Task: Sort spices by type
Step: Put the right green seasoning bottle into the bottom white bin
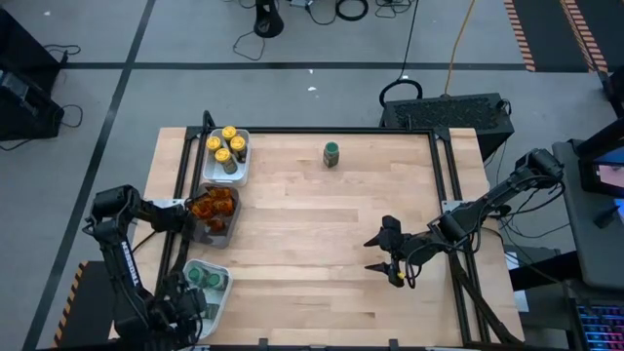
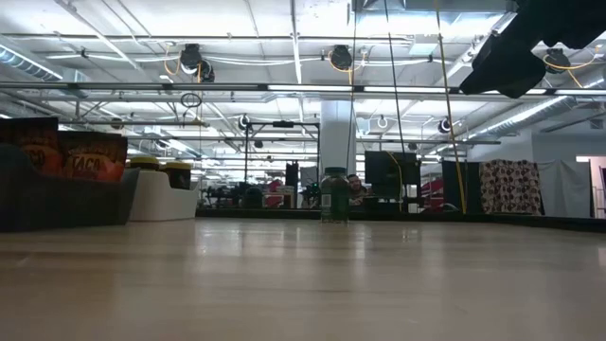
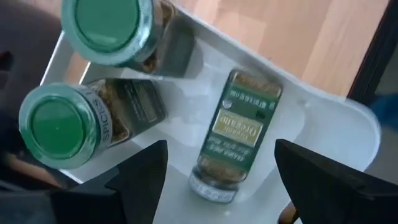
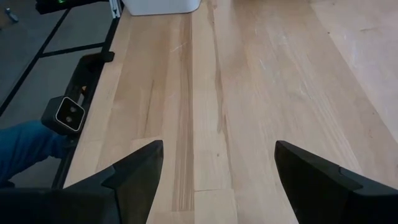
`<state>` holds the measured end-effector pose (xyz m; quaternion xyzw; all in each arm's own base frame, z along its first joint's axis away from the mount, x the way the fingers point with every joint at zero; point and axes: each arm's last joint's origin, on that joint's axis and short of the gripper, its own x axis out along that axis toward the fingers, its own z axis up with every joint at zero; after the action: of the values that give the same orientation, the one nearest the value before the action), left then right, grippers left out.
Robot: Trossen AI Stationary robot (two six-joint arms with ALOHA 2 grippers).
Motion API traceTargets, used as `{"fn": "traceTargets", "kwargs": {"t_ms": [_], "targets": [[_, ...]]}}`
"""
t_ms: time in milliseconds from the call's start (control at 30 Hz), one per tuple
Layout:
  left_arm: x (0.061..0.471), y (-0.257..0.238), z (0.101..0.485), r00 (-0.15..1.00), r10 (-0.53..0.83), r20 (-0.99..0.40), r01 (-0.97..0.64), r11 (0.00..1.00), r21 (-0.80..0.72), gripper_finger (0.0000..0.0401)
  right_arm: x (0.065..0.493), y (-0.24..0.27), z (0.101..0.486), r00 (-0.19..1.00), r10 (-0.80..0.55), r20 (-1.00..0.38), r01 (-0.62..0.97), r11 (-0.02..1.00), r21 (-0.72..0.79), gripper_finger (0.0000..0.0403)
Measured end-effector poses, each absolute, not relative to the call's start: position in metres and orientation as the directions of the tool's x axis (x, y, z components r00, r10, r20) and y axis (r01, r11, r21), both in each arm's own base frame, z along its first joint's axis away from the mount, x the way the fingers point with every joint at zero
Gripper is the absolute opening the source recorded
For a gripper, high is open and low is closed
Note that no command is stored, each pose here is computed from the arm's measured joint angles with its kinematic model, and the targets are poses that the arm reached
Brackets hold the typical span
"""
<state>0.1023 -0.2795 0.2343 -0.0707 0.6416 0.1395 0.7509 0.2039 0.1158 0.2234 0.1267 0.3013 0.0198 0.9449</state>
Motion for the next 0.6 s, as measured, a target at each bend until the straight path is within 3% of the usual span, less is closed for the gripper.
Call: {"fn": "traceTargets", "kwargs": {"t_ms": [233,433,600], "targets": [[0.1009,-0.2777,0.2343,0.109,0.132,-0.985,-0.220,0.970,0.106,0.0299,0.2038,0.1157,0.2233,0.817,0.113,-0.565,0.037,0.968,0.248,0.0290],[0.1044,-0.2788,0.2338,0.219,0.144,-0.965,-0.223,0.970,0.094,0.0299,0.2038,0.1157,0.2233,0.817,0.113,-0.565,0.026,0.972,0.233,0.0290],[0.1046,-0.2806,0.2275,0.213,0.126,-0.969,-0.221,0.972,0.078,0.0299,0.2038,0.1157,0.2233,0.817,0.113,-0.566,0.030,0.971,0.239,0.0290]]}}
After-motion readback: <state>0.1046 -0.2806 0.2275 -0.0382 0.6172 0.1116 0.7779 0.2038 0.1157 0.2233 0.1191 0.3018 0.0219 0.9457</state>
